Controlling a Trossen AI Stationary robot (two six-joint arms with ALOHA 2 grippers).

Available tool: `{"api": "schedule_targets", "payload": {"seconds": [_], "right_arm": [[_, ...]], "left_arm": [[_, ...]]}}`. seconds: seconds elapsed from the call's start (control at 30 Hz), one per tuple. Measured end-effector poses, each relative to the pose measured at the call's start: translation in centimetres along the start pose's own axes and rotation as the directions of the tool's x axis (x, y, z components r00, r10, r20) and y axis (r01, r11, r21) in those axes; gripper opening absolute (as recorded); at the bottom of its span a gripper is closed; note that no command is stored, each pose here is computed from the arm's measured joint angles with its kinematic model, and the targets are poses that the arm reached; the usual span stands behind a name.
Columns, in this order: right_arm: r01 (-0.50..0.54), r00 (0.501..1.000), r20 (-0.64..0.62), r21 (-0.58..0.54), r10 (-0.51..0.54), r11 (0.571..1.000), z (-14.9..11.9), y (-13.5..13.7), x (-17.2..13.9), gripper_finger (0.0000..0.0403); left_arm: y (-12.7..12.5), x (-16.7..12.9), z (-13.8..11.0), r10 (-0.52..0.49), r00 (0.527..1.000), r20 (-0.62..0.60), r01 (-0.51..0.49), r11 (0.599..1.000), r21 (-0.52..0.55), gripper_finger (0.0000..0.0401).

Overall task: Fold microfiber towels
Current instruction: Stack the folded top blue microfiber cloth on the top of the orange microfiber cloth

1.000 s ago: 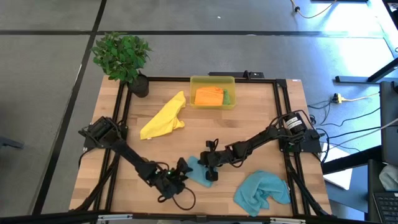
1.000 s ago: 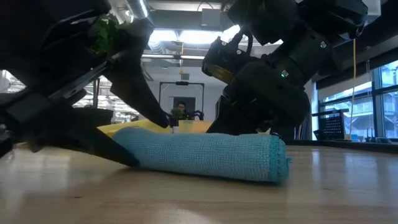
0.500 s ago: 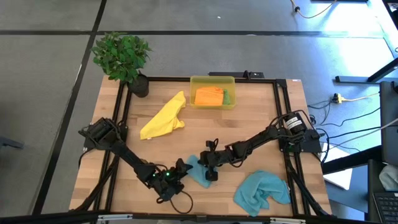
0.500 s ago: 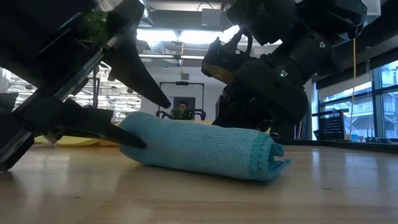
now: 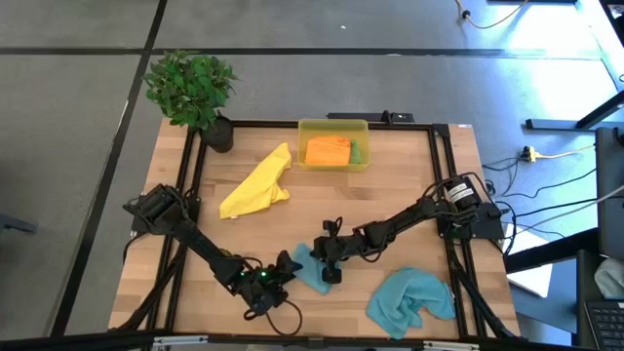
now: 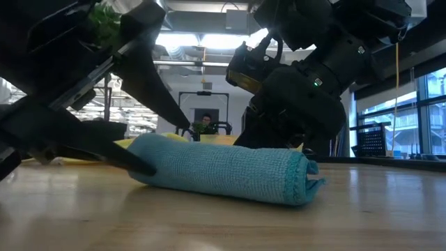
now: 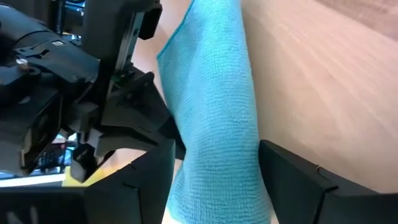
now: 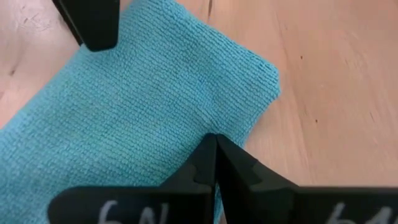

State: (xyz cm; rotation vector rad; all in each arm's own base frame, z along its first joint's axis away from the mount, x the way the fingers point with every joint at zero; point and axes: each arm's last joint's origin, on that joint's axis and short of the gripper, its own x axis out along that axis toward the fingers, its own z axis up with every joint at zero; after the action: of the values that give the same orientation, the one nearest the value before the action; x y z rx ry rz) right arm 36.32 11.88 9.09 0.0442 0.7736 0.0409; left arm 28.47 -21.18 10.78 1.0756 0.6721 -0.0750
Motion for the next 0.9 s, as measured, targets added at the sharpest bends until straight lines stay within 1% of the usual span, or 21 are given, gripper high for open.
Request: {"api": "schedule_targets", "payload": {"seconds": [0.07,0.17,0.53,0.63,0.77,0.9], "right_arm": [[0.0,1.0,0.0,0.0,0.0,1.0,0.0,0.0,0.0,0.0013],[0.0,1.0,0.0,0.001,0.0,1.0,0.0,0.0,0.0,0.001],[-0.003,1.0,-0.003,0.01,0.003,1.0,0.1,-0.5,0.1,0.0015],[-0.006,1.0,-0.003,0.01,0.006,1.0,0.1,-0.4,0.1,0.0011],[-0.012,1.0,-0.006,0.013,0.012,1.0,0.1,-0.4,0.1,0.0009],[-0.012,1.0,-0.005,0.014,0.012,1.0,0.1,-0.4,0.1,0.0014]], "left_arm": [[0.0,0.0,0.0,-0.009,1.0,0.003,0.009,1.0,-0.013,0.0217],[0.1,0.2,-0.1,-0.029,1.0,0.007,0.029,0.999,-0.021,0.0198],[0.6,1.0,-0.6,-0.1,0.995,0.01,0.1,0.994,-0.035,0.0085],[0.6,1.1,-0.6,-0.124,0.992,0.018,0.125,0.992,-0.036,0.0063],[0.7,1.4,-0.9,-0.193,0.981,0.029,0.194,0.981,-0.033,0.0062],[0.5,1.3,-1.2,-0.219,0.976,0.008,0.219,0.975,-0.043,0.009]]}}
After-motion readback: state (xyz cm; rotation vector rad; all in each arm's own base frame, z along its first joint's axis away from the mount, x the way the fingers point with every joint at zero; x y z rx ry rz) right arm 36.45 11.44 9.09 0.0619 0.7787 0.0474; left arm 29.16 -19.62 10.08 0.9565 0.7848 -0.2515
